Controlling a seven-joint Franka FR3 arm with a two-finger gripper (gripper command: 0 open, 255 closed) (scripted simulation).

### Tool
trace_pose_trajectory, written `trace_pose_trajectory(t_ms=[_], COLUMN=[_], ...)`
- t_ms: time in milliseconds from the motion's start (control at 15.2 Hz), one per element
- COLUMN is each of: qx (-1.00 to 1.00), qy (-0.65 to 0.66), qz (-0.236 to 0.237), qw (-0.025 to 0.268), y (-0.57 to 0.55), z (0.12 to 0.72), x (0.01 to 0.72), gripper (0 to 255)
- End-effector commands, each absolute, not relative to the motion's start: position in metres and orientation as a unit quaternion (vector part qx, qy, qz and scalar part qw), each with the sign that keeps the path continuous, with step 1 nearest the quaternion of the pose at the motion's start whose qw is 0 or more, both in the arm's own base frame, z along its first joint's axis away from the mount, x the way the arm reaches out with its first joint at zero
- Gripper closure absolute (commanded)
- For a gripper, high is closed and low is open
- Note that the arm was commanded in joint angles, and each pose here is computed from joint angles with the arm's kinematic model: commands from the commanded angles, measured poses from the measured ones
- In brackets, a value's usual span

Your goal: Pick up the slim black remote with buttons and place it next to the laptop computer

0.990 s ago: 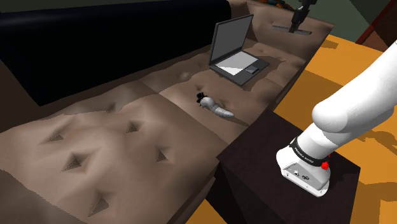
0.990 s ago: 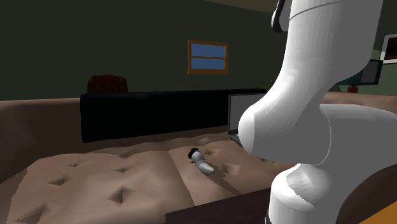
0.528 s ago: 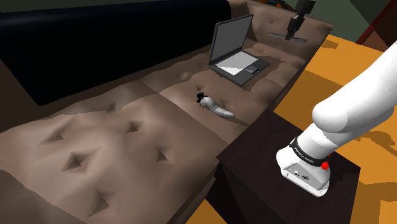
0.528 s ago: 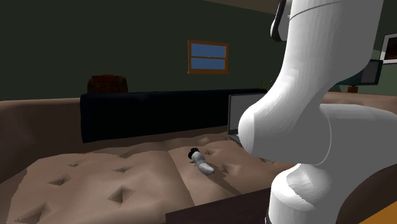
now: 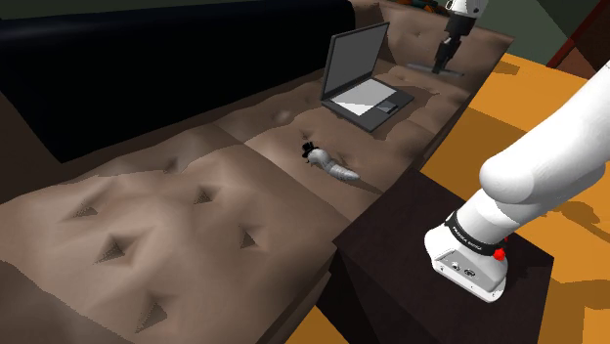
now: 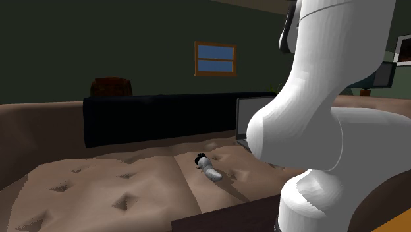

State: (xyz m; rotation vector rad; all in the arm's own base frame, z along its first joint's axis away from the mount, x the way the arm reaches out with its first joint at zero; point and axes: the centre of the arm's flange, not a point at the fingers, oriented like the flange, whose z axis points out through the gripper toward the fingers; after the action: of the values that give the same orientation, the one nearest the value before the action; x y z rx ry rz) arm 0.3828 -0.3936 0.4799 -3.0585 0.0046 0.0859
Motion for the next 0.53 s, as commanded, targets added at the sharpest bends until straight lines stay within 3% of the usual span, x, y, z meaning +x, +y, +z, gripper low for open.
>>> trace_pose_trajectory(t_ms=[0,462], qx=[-0.999,-0.999], qy=[0.002,0.002], qz=[0.028,0.028], qw=[0.041,0.041], y=[-0.394,-0.394], z=[0.47,0.433], x=[0.384,0.384], gripper=[255,255])
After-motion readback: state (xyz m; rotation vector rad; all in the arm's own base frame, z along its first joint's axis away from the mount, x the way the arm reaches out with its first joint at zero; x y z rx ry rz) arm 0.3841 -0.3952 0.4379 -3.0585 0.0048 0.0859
